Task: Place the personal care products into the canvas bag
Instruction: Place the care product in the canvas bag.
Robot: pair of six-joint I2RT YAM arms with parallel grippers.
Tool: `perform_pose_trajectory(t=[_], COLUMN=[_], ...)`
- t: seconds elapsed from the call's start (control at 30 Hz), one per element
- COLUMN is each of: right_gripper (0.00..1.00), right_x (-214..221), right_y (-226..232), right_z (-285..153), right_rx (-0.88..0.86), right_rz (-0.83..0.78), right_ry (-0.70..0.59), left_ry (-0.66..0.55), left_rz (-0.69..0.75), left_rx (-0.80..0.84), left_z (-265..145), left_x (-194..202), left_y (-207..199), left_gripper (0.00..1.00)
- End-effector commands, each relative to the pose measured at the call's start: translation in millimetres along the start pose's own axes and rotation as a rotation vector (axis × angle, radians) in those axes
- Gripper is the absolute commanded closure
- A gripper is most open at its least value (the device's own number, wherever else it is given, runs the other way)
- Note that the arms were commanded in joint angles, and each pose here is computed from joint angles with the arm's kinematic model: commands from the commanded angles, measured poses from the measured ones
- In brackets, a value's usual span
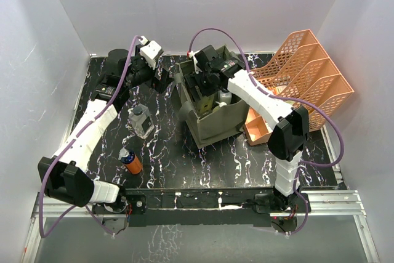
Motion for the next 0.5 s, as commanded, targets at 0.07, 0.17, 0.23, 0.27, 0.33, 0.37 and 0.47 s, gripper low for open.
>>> perform_pose_trajectory(t=[0.07, 0.17, 0.23, 0.27, 0.33, 0.37, 0.47], right_gripper=[0.92, 0.92, 0.92, 0.92, 0.92, 0.92, 0.92], right_x=[-41.2, -42.3, -45.6, -47.5, -49.5, -49.7, -51.0], right_y=[7.9, 6.3, 5.8, 5.3, 3.7, 2.4, -3.2], right_z=[-47.7, -37.4, -29.0, -25.4, -16.0, -10.7, 1.8], right_rx=[-0.039, -0.031, -0.031, -0.032, -0.040, -0.042, -0.049], right_rz=[-0.012, -0.002, 0.002, 0.003, 0.009, 0.012, 0.029], right_ry=[-0.197, -0.191, -0.191, -0.190, -0.180, -0.172, -0.156], left_ry=[-0.026, -0.024, -0.023, -0.023, -0.024, -0.025, -0.023], left_rz=[-0.007, -0.010, -0.008, -0.007, -0.004, -0.001, 0.005], left_rx=[-0.024, -0.027, -0.030, -0.031, -0.031, -0.031, -0.032], left_z=[-5.1, -5.9, -6.1, -6.3, -6.2, -6.0, -5.8], left_x=[-8.5, -8.1, -8.3, -8.6, -9.1, -9.2, -8.7], left_y=[1.0, 0.7, 1.2, 1.4, 1.8, 2.0, 2.1], left_gripper=[0.07, 0.08, 0.08, 0.08, 0.08, 0.07, 0.08])
Point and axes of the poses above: each gripper's point midway between its finger pads, its own z axis out along the fingers, its own y axis along the line the jaws close on, x = y × z, the point moved 7 cm from there along -z, back along the fingers, and after that the axes turned 3 degrees about z, right-handed, at the moved point
